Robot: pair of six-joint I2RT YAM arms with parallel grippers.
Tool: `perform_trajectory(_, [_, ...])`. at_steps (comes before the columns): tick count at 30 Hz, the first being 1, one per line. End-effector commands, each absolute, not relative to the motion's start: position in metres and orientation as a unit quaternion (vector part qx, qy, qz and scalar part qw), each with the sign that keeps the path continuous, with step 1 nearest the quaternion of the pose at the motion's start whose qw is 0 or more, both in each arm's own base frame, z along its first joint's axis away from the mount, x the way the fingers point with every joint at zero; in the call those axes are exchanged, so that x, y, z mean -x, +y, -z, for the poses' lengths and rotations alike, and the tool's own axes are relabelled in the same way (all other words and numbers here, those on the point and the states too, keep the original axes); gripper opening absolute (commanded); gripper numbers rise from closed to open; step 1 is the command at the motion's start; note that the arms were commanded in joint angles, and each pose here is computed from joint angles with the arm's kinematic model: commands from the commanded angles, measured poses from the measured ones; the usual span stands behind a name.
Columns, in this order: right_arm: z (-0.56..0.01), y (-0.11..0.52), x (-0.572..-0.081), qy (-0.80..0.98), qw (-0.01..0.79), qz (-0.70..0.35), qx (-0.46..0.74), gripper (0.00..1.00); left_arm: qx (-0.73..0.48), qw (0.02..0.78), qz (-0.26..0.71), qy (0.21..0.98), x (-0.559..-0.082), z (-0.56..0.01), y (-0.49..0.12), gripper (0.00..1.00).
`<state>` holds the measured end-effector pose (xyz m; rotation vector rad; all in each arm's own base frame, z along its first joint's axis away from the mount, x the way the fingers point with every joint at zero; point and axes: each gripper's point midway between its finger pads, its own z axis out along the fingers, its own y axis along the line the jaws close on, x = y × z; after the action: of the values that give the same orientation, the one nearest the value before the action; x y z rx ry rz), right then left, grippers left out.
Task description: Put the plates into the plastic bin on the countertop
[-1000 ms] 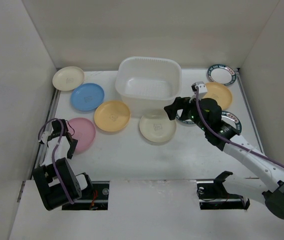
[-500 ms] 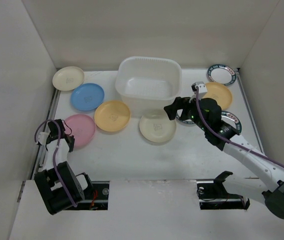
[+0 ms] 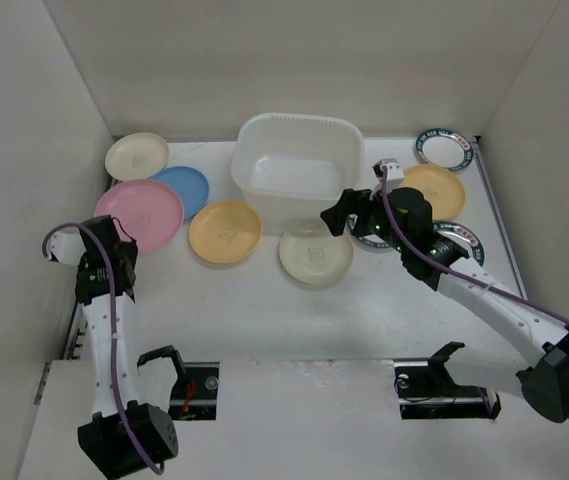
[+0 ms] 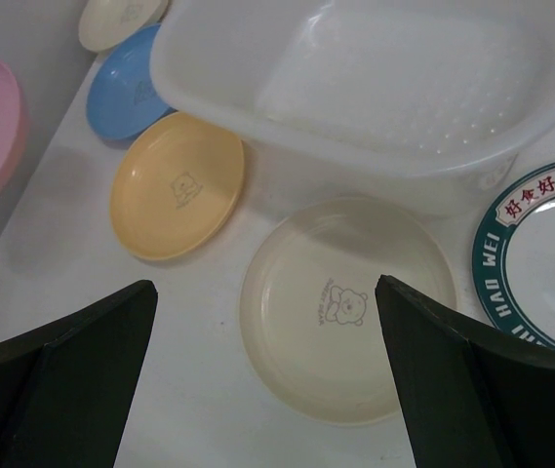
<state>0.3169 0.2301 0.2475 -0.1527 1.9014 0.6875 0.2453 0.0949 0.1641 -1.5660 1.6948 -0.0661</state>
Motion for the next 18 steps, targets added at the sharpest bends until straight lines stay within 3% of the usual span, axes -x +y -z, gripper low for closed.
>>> perform_trajectory(1, [-0.294, 0.234, -0.327, 0.759, 0.567, -0.316, 0.054, 1.00, 0.576, 0.472, 0.053, 0.666, -0.267, -0.224, 0.090, 0.02])
perform_trajectory(6, [-0.295, 0.213, -0.337, 0.760, 0.574, -0.303, 0.019, 1.00, 0.411, 0.542, 0.127, 0.722, -0.351, -0.306, 0.033, 0.03])
perform_trajectory(10, [-0.290, 0.193, -0.335, 0.768, 0.571, -0.289, -0.007, 1.00, 0.286, 0.549, 0.189, 0.762, -0.411, -0.341, -0.038, 0.04])
perform_trajectory(18, [-0.281, 0.167, -0.317, 0.771, 0.577, -0.267, -0.028, 1.00, 0.132, 0.463, 0.274, 0.833, -0.491, -0.302, -0.172, 0.05])
